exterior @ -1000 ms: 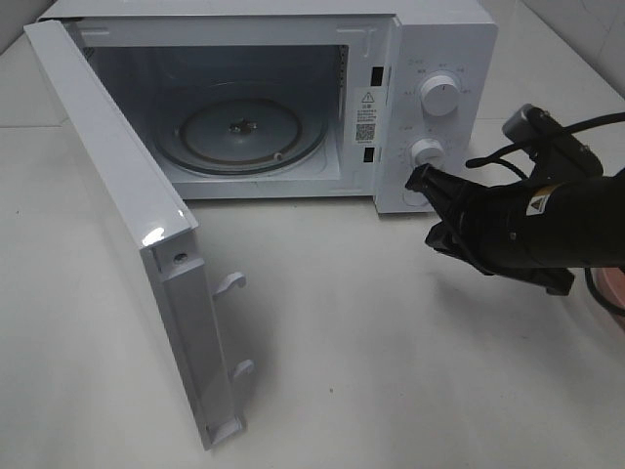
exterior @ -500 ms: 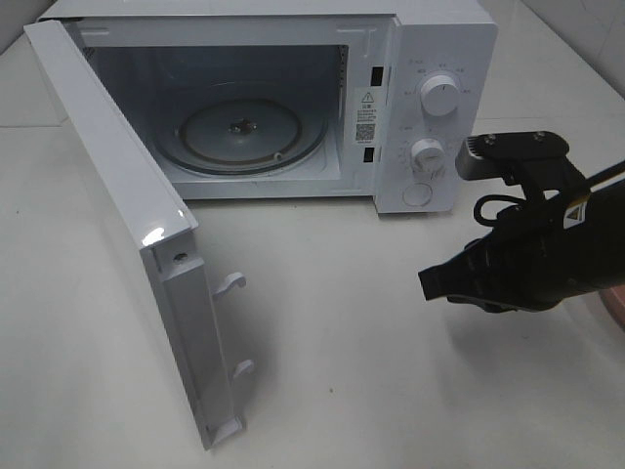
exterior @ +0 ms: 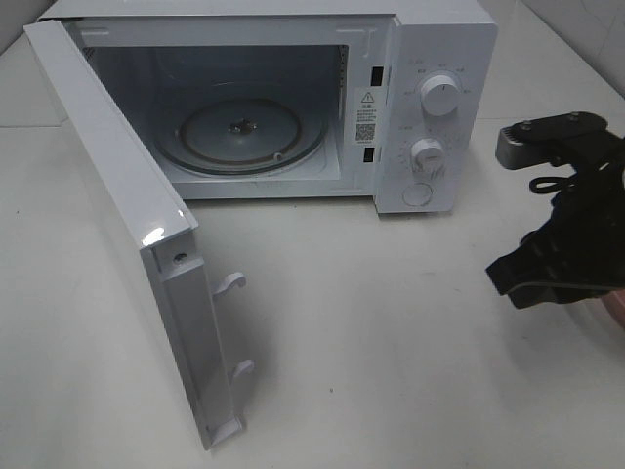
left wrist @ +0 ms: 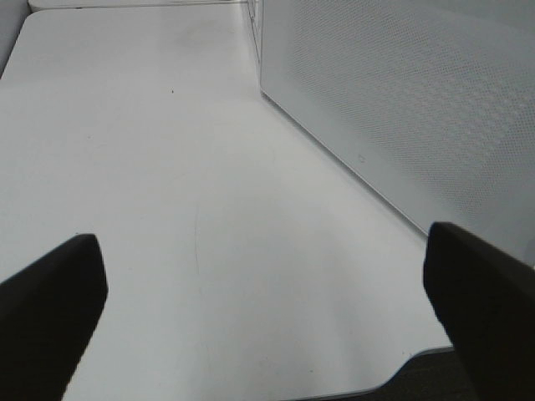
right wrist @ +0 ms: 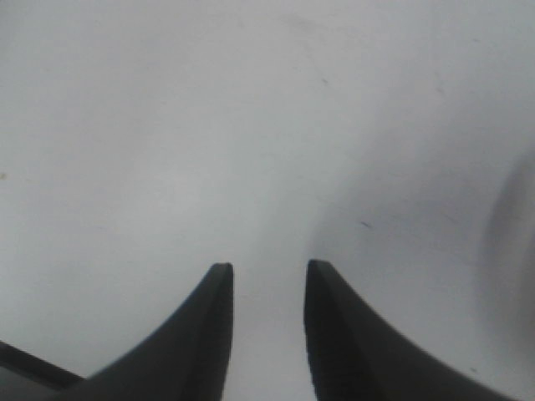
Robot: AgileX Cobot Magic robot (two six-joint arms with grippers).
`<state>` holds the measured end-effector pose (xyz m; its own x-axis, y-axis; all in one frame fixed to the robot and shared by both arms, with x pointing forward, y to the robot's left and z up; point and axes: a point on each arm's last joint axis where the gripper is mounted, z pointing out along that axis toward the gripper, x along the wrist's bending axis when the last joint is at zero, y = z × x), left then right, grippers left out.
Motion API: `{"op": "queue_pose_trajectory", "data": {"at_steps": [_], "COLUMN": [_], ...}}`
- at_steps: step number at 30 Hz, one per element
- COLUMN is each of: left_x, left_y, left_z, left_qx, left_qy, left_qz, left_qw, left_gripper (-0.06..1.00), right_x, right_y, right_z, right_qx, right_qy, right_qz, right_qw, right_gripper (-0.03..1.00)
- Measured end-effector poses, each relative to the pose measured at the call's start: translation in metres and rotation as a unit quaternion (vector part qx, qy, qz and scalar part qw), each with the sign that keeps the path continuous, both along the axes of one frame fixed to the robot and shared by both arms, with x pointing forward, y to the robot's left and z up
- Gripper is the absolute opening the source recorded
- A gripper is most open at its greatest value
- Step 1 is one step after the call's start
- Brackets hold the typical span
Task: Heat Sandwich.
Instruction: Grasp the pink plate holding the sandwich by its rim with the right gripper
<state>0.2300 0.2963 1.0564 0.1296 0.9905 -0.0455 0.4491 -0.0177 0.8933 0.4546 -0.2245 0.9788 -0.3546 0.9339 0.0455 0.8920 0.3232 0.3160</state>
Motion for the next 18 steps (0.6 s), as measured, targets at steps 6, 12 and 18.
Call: {"op": "queue_pose_trajectory", "data": {"at_steps": [6,12,18], "left_x": [0.000,0.000,0.000], "left_y": [0.000,0.000,0.000], "left_z": [0.000,0.000,0.000], "left_qx": [0.000,0.000,0.000], "left_qy": [0.000,0.000,0.000], "left_qz": [0.000,0.000,0.000], "left_qw": [1.000,1.000,1.000], "left_gripper": [0.97,0.97,0.97], "right_x": [0.006,0.009,0.012], "right_y": [-0.018,-0.036,-0.055], "right_z": [0.004,0.005,0.005], "right_qx": [-0.049,-0.116,-0.130], "right_qy": [-0.001,-0.016,-0.013], "right_qz": [-0.020,-0.032,-0.065], "right_qw": [0.999,0.993,0.989], "right_gripper": [0.54,0.88,0.92]}}
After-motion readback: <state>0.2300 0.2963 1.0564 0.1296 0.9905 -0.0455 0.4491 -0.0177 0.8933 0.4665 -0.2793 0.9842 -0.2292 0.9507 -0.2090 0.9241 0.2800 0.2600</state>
